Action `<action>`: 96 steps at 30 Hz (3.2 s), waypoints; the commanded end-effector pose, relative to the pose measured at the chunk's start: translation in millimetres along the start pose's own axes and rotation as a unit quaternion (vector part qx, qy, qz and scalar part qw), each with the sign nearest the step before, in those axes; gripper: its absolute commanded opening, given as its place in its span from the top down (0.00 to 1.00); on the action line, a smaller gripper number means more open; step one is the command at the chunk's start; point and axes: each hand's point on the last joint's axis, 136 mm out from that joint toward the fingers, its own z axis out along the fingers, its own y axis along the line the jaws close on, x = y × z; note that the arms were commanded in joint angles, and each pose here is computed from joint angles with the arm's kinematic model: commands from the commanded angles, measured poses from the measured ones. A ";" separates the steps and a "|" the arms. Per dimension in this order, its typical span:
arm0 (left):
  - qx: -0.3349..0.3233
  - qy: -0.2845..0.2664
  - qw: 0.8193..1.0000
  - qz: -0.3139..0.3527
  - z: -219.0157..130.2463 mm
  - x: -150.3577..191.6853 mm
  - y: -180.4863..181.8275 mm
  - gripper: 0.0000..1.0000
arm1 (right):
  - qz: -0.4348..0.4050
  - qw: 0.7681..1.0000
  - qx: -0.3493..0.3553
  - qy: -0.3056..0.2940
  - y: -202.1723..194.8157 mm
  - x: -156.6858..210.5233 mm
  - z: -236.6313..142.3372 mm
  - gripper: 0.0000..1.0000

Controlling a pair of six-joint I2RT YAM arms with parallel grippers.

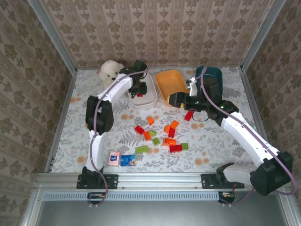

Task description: Sort the legos into containers by color

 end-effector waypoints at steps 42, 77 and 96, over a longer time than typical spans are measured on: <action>0.264 -0.157 0.948 -0.081 -172.9 103.2 -4.0 0.15 | 0.205 0.857 0.450 0.143 -171.9 97.5 64.4 0.30; 0.252 -0.154 0.948 -0.116 -189.0 166.0 24.3 0.16 | 0.074 0.896 0.437 0.017 -153.2 -51.5 74.9 0.75; 0.224 -0.112 0.960 -0.122 -176.6 185.4 31.4 0.17 | 0.134 0.907 0.387 0.092 -260.6 -83.0 181.6 0.69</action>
